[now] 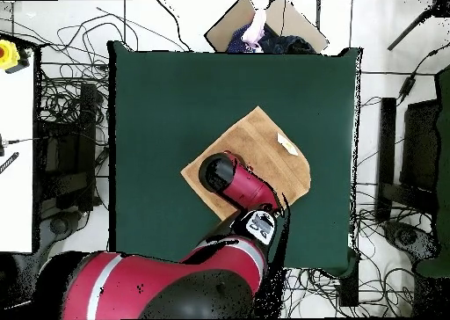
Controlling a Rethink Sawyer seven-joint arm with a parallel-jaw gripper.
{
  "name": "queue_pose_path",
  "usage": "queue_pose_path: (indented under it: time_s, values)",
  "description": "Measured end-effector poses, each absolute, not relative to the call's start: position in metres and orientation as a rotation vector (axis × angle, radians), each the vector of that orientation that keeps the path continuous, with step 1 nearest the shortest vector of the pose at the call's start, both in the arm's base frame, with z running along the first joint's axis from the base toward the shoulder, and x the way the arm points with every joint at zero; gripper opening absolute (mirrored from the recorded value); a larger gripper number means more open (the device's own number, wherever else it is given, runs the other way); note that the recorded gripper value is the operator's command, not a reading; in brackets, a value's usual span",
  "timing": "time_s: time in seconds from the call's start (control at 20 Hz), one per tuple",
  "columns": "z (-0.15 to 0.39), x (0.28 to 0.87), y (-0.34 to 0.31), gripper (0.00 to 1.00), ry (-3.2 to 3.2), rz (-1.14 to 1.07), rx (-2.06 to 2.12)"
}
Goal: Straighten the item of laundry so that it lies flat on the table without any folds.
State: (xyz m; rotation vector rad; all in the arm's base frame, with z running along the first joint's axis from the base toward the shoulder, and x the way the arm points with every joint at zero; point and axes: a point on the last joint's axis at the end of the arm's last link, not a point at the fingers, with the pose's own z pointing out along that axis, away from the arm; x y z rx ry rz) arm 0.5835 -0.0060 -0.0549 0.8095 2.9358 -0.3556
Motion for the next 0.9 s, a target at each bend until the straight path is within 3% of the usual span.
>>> queue_pose_path:
  time_s: [0.9]
  values:
    - [-0.0534, 0.5844, -0.005, 1.0, 2.93, -0.294, 0.887]
